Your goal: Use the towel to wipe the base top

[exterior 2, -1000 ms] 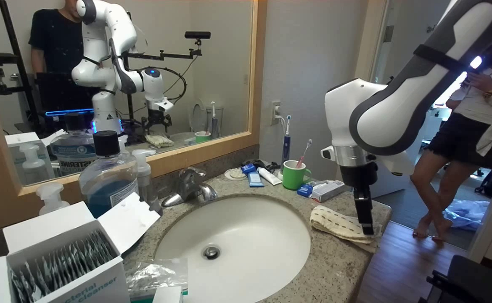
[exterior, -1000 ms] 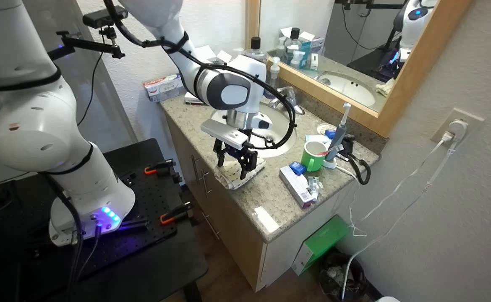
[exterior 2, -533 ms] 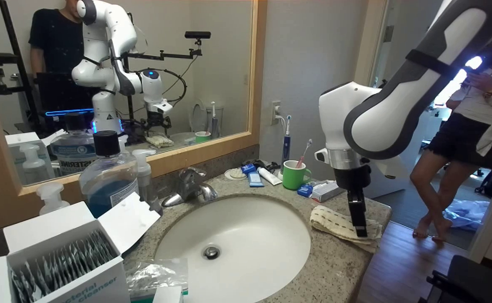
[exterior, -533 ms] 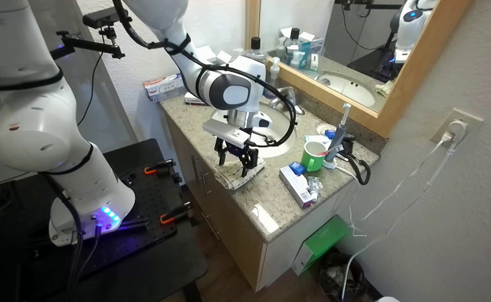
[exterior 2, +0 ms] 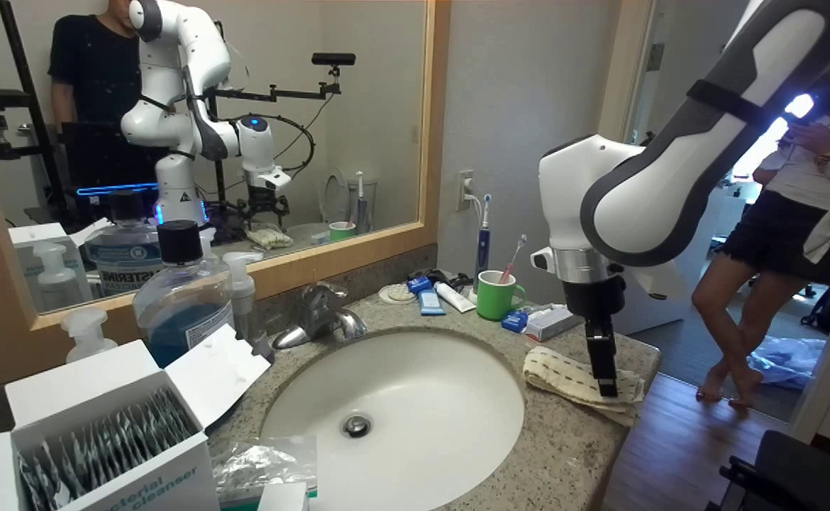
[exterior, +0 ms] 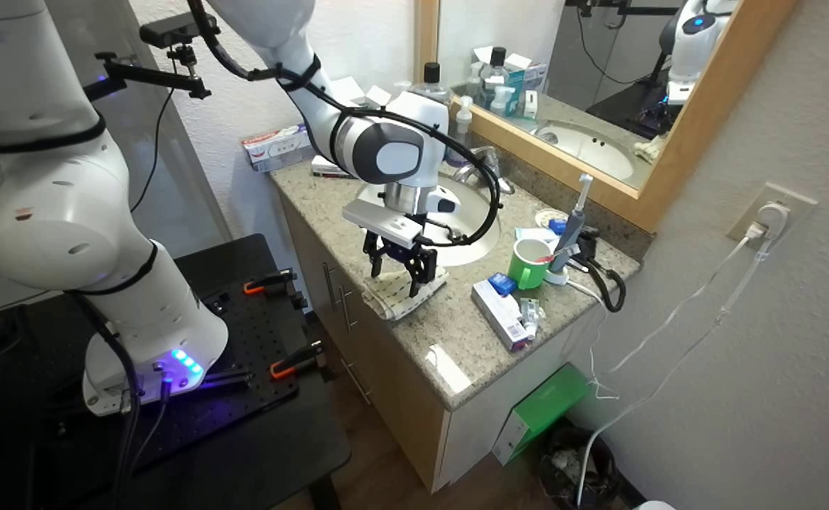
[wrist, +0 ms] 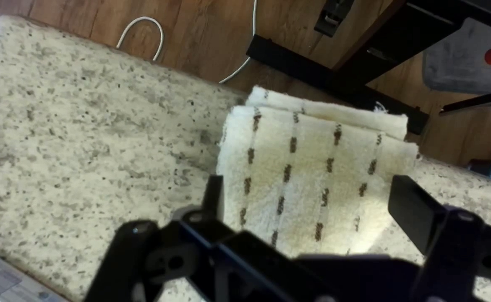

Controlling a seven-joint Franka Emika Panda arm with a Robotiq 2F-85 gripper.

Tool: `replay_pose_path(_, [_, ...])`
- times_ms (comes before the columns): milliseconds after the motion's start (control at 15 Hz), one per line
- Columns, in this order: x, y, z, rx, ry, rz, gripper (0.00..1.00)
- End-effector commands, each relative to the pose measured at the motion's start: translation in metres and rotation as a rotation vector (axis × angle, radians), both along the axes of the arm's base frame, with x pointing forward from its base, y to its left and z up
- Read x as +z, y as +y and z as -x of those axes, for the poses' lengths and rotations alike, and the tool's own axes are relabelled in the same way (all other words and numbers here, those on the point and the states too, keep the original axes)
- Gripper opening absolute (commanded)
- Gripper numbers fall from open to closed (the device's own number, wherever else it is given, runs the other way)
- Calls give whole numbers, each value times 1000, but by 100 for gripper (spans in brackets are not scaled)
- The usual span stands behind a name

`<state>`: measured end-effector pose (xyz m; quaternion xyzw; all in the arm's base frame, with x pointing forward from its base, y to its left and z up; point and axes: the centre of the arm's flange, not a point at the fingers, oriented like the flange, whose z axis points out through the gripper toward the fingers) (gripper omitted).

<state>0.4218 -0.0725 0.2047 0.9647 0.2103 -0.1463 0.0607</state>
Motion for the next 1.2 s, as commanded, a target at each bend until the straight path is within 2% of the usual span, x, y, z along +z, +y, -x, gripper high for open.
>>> replay_pose_path(0, [5,1,6,12,-52,-24,100])
replay_pose_path(467, [1,10,-2,57,-151,-50,100])
replay_pose_path(1000, [3,9,-11,35,-177,-141,100])
replay_pose_path(1067, [4,5,-13,18,-177,-161,75])
replay_pose_path(1133, [5,1,-14,4,-178,-178,72])
